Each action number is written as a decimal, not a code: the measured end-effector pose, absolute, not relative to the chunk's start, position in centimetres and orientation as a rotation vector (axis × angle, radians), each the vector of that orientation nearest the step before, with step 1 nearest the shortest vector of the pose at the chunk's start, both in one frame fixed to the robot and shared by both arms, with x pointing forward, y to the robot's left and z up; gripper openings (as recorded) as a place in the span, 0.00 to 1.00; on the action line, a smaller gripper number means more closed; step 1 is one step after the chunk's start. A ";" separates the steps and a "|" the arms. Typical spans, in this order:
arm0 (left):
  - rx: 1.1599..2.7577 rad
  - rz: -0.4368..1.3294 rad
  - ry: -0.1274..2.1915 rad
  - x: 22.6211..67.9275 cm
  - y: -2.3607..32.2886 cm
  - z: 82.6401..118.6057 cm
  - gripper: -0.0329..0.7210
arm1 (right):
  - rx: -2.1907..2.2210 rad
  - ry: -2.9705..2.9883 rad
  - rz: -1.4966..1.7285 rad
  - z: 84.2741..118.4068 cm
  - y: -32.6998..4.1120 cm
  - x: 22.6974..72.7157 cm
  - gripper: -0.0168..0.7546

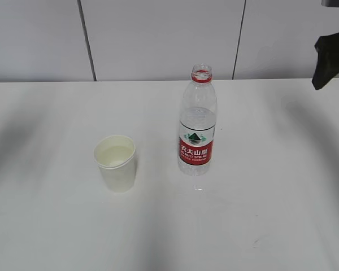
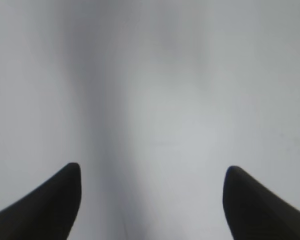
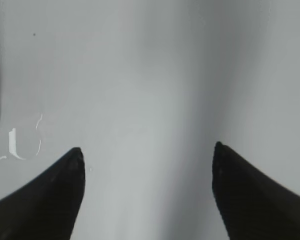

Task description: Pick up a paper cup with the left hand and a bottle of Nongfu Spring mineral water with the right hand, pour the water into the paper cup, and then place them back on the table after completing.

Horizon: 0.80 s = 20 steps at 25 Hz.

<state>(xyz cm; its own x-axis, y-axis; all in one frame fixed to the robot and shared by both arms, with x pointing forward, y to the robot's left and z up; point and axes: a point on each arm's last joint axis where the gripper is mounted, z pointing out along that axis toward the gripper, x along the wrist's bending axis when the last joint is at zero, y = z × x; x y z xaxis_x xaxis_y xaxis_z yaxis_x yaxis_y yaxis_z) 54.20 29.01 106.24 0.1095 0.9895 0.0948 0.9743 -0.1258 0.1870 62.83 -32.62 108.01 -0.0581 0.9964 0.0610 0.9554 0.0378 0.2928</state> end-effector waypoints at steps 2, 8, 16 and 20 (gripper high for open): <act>2.275 0.284 2.024 52.9 29.0 106.1 0.75 | 2.040 2.162 0.368 108.0 -32.5 61.3 0.79; 2.228 0.262 2.008 48.0 28.9 105.8 0.75 | 2.041 2.208 0.342 108.5 -31.9 55.8 0.79; 2.209 0.265 1.998 42.5 29.2 104.7 0.75 | 2.050 2.225 0.355 107.4 -31.1 48.6 0.79; 2.184 0.252 1.991 40.3 29.1 103.7 0.75 | 2.031 2.222 0.402 106.4 -30.6 45.9 0.79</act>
<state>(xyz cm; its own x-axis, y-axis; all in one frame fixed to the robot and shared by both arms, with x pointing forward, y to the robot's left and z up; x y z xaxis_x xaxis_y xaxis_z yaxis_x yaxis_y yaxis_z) 40.32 29.11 103.75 0.0910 0.9958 0.0071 0.9661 -0.0900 0.2419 45.88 -30.61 106.38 -0.1024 0.9897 0.0998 0.9620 0.0730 0.2631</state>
